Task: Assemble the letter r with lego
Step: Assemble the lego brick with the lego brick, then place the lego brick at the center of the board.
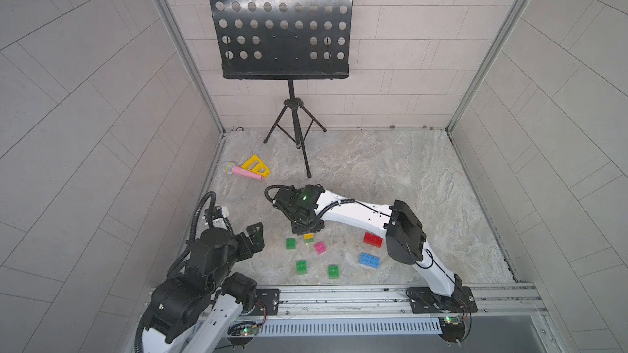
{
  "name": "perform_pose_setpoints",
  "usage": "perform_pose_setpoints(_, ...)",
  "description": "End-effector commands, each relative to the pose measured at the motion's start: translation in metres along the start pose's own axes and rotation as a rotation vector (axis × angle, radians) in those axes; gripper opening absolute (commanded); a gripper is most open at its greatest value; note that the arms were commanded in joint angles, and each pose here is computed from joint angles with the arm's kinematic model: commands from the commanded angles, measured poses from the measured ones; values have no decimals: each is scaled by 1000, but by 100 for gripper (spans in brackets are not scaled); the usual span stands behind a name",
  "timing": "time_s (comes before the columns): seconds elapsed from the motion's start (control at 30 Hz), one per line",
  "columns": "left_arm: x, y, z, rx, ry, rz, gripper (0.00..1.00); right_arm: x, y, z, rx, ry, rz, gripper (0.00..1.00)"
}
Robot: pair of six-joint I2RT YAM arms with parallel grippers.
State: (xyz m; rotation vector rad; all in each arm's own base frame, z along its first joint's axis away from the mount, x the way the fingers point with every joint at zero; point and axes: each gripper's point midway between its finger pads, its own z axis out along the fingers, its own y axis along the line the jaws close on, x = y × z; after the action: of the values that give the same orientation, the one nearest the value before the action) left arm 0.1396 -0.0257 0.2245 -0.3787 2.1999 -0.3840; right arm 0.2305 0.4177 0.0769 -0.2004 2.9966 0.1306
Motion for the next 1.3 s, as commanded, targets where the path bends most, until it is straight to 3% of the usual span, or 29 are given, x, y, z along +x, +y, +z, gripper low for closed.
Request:
perform_pose_setpoints(0.0,-2,-1,0,10,-18,11,100,47,-43,80,207,221,-25,0)
perform_pose_setpoints(0.5,-6,3,-7,15,-65,-3,100,56,-81,79,326,256,-121,0)
perform_pose_setpoints(0.83,-6,6,-9,9,-78,-9,100,72,-91,86,282,348,-272,0)
perform_pose_setpoints(1.03,-5,5,-7,6,-66,-7,100,76,-125,71,290,394,-390,0)
perform_pose_setpoints(1.27,-6,5,-4,-6,-54,-3,100,55,-160,48,327,373,-409,0)
